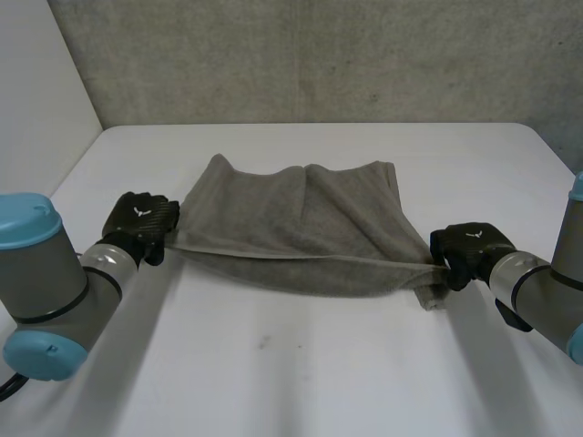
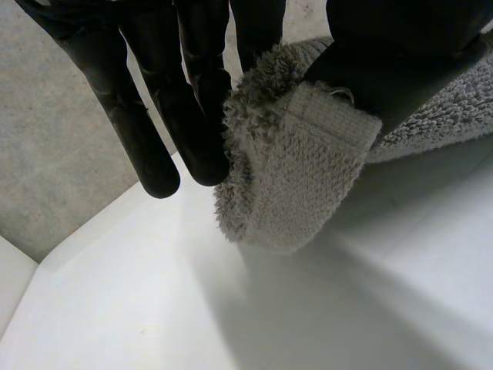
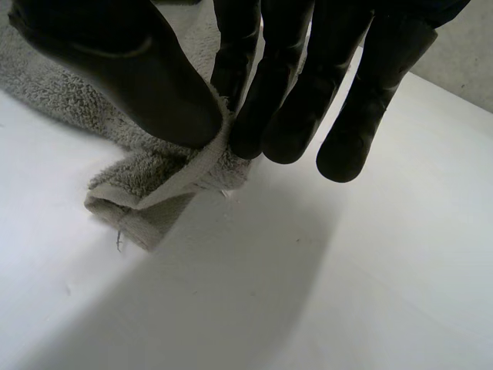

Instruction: Fold the towel.

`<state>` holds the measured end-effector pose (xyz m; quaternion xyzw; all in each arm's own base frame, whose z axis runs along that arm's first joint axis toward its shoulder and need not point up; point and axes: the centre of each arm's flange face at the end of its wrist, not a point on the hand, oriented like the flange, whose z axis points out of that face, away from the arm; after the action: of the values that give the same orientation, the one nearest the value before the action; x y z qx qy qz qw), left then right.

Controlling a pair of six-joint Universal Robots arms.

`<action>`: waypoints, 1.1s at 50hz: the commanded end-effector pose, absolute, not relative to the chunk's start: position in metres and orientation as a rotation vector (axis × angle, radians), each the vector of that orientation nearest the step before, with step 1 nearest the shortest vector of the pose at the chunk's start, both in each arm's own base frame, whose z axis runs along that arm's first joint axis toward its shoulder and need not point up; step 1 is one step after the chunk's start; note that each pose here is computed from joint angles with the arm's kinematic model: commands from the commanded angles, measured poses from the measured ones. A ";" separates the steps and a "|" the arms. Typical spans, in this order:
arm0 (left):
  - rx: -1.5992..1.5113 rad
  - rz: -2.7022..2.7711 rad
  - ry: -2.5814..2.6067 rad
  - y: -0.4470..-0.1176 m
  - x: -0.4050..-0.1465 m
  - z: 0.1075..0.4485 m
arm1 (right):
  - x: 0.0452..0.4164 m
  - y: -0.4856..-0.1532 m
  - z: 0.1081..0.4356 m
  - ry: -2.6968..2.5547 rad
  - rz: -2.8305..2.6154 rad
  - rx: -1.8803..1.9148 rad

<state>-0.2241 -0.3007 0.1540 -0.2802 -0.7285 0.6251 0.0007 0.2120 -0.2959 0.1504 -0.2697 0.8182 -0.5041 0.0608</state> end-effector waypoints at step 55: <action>-0.672 2.110 -2.391 -0.324 -0.162 0.196 | 0.255 -0.285 0.122 2.415 -1.542 -0.602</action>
<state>-0.1622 -0.3246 0.1961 -0.2063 -0.7316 0.6470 -0.0590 0.2569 -0.2774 0.1185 -0.2186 0.8275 -0.5026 0.1214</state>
